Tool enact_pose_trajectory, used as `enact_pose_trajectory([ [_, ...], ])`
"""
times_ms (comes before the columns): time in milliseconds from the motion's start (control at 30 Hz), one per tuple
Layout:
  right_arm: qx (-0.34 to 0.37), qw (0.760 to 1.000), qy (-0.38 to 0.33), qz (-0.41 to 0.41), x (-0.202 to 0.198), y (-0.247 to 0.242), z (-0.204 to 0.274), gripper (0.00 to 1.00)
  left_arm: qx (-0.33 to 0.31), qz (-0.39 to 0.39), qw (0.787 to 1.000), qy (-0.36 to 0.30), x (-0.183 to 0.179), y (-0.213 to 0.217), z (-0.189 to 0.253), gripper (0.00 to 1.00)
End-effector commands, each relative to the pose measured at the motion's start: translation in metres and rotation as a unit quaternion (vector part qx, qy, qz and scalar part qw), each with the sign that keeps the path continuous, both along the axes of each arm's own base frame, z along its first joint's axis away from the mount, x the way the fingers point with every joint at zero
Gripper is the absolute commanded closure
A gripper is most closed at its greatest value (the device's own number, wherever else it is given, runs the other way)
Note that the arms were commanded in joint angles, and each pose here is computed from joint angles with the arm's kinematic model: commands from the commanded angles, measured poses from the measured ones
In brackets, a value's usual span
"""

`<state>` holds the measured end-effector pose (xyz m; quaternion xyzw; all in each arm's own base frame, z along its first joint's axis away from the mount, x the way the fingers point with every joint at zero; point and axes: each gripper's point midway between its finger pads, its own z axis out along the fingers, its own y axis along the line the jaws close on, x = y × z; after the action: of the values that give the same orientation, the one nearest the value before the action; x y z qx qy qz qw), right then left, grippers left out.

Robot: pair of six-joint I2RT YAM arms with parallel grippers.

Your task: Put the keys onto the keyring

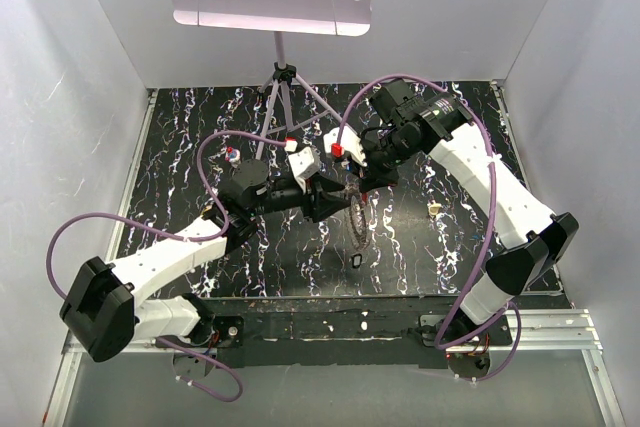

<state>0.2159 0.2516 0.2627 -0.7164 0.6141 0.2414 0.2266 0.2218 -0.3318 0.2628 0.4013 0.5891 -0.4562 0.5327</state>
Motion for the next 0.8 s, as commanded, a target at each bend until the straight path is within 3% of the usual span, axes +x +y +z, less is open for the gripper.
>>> enact_pose_trajectory([
  [0,-0.026,0.998,0.065,0.002,-0.042,-0.025,0.011,0.99,-0.032,-0.002,0.998,-0.052,0.000,-0.004,0.034,0.57],
  [767,-0.012,0.997,0.071,0.005,-0.048,-0.022,0.017,0.99,-0.031,-0.013,0.998,-0.051,0.000,-0.021,0.029,0.79],
])
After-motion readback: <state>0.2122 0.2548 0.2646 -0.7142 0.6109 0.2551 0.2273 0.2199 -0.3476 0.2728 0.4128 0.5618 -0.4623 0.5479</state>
